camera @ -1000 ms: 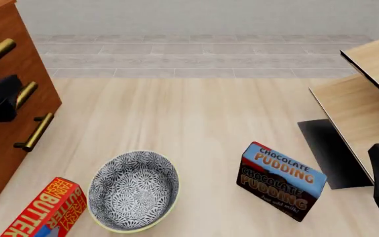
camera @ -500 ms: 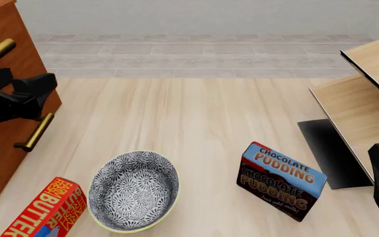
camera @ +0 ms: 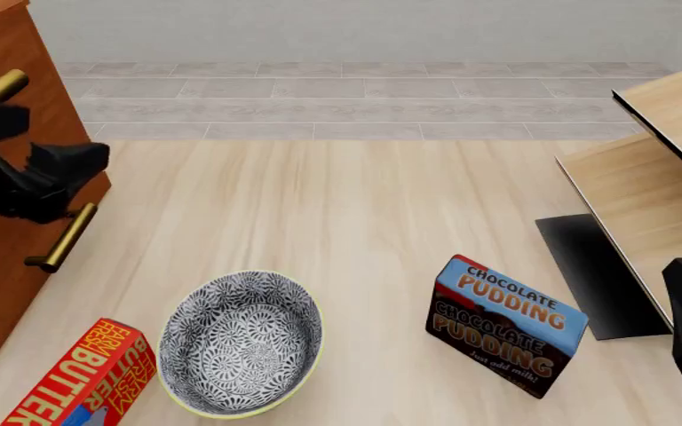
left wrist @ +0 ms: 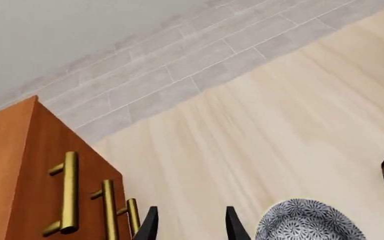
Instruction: Close the top drawer of the cabinet and put the bowl on top of it.
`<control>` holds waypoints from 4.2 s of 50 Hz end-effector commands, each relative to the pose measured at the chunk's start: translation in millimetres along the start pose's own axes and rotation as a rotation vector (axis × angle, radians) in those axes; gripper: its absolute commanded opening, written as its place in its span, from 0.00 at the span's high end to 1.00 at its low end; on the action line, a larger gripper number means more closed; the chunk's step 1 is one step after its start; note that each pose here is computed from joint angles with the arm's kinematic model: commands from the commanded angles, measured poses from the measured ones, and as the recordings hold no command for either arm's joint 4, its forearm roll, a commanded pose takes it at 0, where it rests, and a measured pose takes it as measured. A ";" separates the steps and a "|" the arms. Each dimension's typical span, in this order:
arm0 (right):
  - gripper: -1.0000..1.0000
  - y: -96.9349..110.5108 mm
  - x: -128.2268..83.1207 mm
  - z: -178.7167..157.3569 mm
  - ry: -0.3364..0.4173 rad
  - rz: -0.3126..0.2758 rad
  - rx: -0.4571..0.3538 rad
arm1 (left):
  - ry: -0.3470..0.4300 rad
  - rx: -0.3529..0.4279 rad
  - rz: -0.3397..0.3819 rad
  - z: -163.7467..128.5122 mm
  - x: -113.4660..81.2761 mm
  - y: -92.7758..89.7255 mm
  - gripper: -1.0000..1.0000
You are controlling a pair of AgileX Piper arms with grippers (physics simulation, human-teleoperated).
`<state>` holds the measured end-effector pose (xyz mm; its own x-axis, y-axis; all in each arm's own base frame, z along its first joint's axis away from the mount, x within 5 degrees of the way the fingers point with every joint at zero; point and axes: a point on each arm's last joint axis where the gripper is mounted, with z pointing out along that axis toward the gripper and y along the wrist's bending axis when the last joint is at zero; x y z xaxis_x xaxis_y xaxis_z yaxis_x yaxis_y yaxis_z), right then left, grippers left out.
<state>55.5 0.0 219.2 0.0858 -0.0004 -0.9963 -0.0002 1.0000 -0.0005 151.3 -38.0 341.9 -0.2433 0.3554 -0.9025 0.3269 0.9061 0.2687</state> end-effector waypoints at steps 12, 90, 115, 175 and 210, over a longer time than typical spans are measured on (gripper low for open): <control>0.00 0.0 1.6 0.1 0.000 0.000 0.000 | 0.085 0.103 0.184 -9.5 -20.2 -5.3 0.00; 0.00 0.0 1.6 0.2 0.000 0.000 0.000 | 0.358 0.267 -0.072 52.6 19.1 -52.0 0.00; 0.00 0.0 1.6 0.1 0.000 0.000 0.000 | 0.379 0.240 -0.110 60.9 36.5 -51.5 0.00; 0.00 0.0 1.6 0.1 0.000 0.000 0.000 | 0.446 0.228 -0.189 92.0 70.0 -64.8 0.00; 0.00 0.0 1.6 0.1 0.000 0.000 0.000 | 0.505 0.234 -0.197 108.5 94.9 -75.3 0.00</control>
<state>55.5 0.0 219.2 0.0858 -0.0004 -0.9963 -0.0002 1.0000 -0.0004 203.0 -95.7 206.1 -0.6957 0.3024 -0.6515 0.4104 0.9118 -0.0150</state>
